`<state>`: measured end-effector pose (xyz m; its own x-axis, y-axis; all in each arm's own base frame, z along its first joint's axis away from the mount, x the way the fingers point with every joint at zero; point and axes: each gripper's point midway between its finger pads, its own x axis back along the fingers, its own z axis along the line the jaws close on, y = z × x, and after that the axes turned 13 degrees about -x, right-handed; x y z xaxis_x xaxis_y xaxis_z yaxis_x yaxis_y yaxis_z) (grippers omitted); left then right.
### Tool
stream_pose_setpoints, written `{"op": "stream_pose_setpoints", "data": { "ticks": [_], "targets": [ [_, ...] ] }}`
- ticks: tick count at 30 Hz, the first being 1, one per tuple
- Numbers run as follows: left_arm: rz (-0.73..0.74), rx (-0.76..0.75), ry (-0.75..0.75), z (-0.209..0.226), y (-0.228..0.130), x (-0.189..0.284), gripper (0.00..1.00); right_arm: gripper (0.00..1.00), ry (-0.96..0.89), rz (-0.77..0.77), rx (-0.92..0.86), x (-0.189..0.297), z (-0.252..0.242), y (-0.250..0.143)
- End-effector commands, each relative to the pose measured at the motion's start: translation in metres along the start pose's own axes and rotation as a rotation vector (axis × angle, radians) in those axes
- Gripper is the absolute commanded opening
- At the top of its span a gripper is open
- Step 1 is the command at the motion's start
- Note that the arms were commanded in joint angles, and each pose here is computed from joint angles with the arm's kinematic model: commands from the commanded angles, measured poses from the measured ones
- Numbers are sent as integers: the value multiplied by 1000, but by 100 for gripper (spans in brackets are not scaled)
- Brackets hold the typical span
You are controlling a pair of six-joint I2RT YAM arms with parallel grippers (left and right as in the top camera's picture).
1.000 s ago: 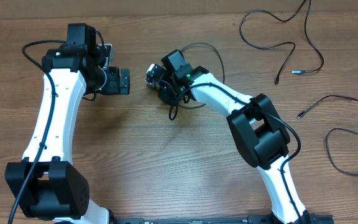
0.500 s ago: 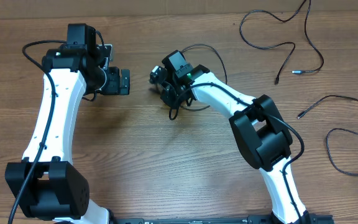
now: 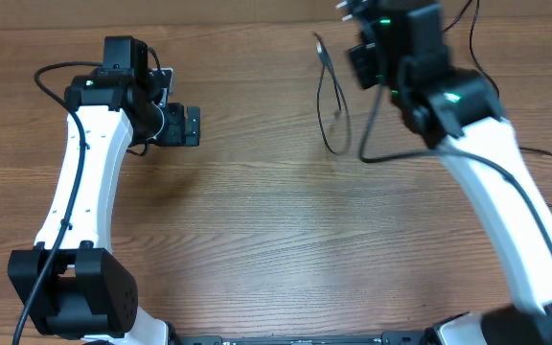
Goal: Untangle cables
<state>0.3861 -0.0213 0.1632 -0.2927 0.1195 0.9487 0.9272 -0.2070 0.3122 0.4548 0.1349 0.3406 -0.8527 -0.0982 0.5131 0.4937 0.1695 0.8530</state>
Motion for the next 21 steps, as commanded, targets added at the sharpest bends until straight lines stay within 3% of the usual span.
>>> {"op": "stream_pose_setpoints", "data": {
  "ticks": [1,6,9,12,14,16,17,21],
  "targets": [
    [-23,-28,-45,-10,3,5,100,4,-374,-122,-199,60,-107,25],
    [-21,-28,-64,-13,3,5,100,4,-474,-102,-330,87,-182,6],
    [-19,-27,-65,-13,2,5,100,4,-378,-67,-348,80,-182,-2],
    [-13,-22,-67,-14,0,5,100,5,-151,-38,-356,63,-151,-4],
    [-4,-21,-68,-14,-2,5,100,38,-3,24,-362,43,-126,-14],
    [-2,-21,-69,-14,-2,5,100,90,80,114,-389,20,-111,-32],
    [-2,-21,-69,-14,-2,5,100,100,101,176,-451,3,-106,-47],
    [-7,-21,-92,-18,-1,5,100,100,8,432,-822,-68,-104,-118]
  ]
}}
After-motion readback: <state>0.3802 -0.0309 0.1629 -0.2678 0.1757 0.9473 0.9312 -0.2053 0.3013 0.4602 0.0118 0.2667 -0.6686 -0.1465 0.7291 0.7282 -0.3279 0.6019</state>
